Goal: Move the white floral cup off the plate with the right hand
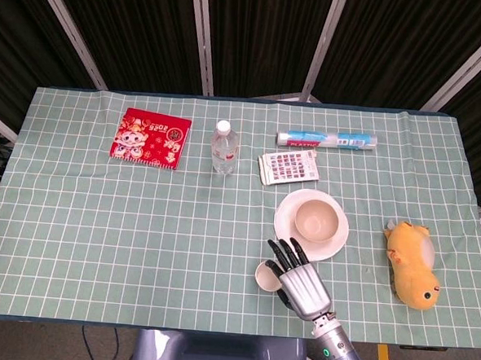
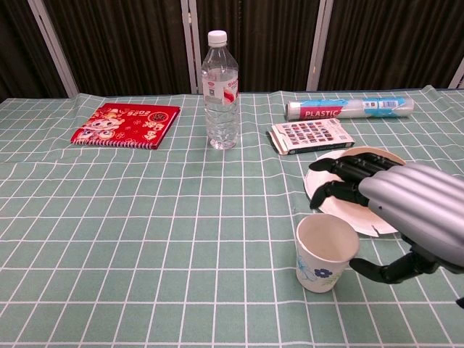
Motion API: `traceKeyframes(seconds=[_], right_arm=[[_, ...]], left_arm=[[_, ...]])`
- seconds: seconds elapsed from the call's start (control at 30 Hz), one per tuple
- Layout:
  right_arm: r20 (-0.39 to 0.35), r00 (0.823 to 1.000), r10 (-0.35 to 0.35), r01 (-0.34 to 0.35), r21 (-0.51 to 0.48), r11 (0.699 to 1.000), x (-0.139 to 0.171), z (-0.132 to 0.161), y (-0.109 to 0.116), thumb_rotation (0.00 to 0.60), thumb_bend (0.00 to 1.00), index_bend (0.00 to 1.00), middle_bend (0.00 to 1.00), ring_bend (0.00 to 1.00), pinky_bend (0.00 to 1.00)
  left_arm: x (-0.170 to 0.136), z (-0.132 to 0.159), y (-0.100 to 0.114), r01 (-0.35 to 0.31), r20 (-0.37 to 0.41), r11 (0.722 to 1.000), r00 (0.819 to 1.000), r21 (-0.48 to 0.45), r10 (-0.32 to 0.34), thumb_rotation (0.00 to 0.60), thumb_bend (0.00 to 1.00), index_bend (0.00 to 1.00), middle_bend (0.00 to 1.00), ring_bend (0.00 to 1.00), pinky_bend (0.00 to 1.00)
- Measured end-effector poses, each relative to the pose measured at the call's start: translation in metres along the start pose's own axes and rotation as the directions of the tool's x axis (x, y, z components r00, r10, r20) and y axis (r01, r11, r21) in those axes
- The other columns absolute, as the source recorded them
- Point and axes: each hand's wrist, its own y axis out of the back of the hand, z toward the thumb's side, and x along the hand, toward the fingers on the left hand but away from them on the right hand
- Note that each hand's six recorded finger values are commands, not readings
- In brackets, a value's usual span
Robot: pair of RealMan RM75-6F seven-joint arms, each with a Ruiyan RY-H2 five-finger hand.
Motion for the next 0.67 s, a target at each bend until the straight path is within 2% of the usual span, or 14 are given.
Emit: traceKeyframes(seconds=[0.2, 0.4, 0.53, 0.67], right_arm=[[0.031, 0.999, -0.033, 0.033, 0.018, 0.999, 0.007, -0.015, 0.022, 0.6, 0.15, 0.12, 0.0, 0.0, 0.0], [0.086, 0.991, -0.104, 0.101, 0.044, 0.994, 0.019, -0.044, 0.05, 0.6, 0.16, 0.1, 0.0, 0.0, 0.0], [0.128, 0.98, -0.155, 0.148, 0.063, 0.987, 0.03, -0.07, 0.064, 0.6, 0.15, 0.08, 0.0, 0.0, 0.0], [0.183, 0.961, -0.209, 0.199, 0.073, 0.977, 0.049, -0.106, 0.07, 0.6, 0.14, 0.01, 0.0, 0.0, 0.0]], left_arm=[[0.0, -0.001, 0.001, -0.003, -0.002, 1.0, 1.0, -0.003, 0.003, 0.6, 0.0, 0.0, 0.0, 0.0, 0.0], [0.0, -0.002, 0.001, -0.004, -0.004, 1.0, 1.0, -0.004, 0.004, 0.6, 0.0, 0.0, 0.0, 0.0, 0.0], [0.0, -0.003, 0.001, -0.005, -0.006, 1.0, 1.0, -0.005, 0.005, 0.6, 0.0, 0.0, 0.0, 0.0, 0.0], [0.0, 0.0, -0.002, 0.006, 0.006, 1.0, 1.0, 0.007, -0.006, 0.6, 0.0, 0.0, 0.0, 0.0, 0.0]])
